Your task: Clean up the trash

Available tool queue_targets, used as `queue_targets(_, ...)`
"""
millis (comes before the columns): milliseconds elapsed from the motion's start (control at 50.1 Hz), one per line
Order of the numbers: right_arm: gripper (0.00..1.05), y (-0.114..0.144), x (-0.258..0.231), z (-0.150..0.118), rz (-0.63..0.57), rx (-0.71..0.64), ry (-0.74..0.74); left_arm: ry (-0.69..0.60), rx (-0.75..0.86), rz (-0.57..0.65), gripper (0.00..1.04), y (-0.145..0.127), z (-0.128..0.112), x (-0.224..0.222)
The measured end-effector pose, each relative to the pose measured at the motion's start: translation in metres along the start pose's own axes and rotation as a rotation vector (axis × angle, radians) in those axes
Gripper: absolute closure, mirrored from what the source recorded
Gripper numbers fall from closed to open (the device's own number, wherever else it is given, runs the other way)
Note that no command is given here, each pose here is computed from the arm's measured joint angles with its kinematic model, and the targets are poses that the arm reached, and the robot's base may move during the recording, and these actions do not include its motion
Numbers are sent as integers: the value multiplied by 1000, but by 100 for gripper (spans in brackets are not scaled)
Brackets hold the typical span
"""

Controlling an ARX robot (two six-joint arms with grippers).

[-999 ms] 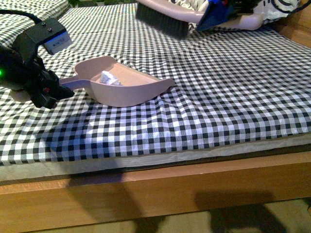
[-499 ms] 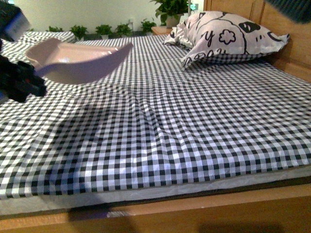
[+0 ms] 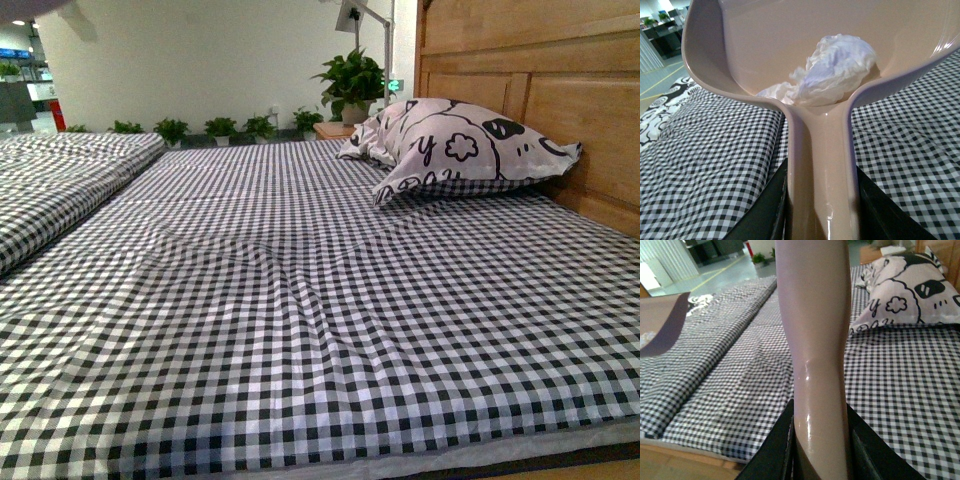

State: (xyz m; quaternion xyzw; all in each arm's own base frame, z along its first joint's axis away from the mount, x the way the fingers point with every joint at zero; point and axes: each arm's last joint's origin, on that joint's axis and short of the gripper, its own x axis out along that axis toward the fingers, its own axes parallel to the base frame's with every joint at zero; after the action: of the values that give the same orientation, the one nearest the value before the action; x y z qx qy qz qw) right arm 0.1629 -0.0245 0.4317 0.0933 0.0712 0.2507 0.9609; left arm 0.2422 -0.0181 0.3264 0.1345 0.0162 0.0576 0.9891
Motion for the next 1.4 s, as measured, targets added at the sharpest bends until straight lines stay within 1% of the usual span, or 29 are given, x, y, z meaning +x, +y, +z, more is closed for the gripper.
queue_targets(80,84,14,-21,2,36,13,-35,-46,-4,30,77,-6,6,-42)
queue_targets(160,84,26,-40,1,84,24,-59,-67,-10,55,77,-14,4,-75)
queue_targets(200,84,31,-49,-2,105,29,-65,-72,-13,73,77,-20,-2,-92)
queue_targets(280,84,33,-53,-6,105,46,-72,-86,-17,82,77,-26,-6,-108)
queue_targets(400,84,42,-54,-10,117,34,-91,-83,-30,90,77,-34,-15,-126)
queue_targets(519,84,44,-49,-12,120,63,-86,-56,-21,97,77,-39,-25,-132)
queue_targets(599,84,46,-46,-13,124,73,-83,-50,-14,91,77,-41,-29,-132)
queue_targets(739,84,49,-43,-13,114,83,-88,-51,-13,86,77,-41,-29,-132)
queue_targets(839,84,50,-41,-15,77,102,-80,-51,-13,86,77,-41,-29,-132)
queue_targets(1398,84,50,-41,-15,73,101,-79,-51,-15,89,77,-41,-29,-133)
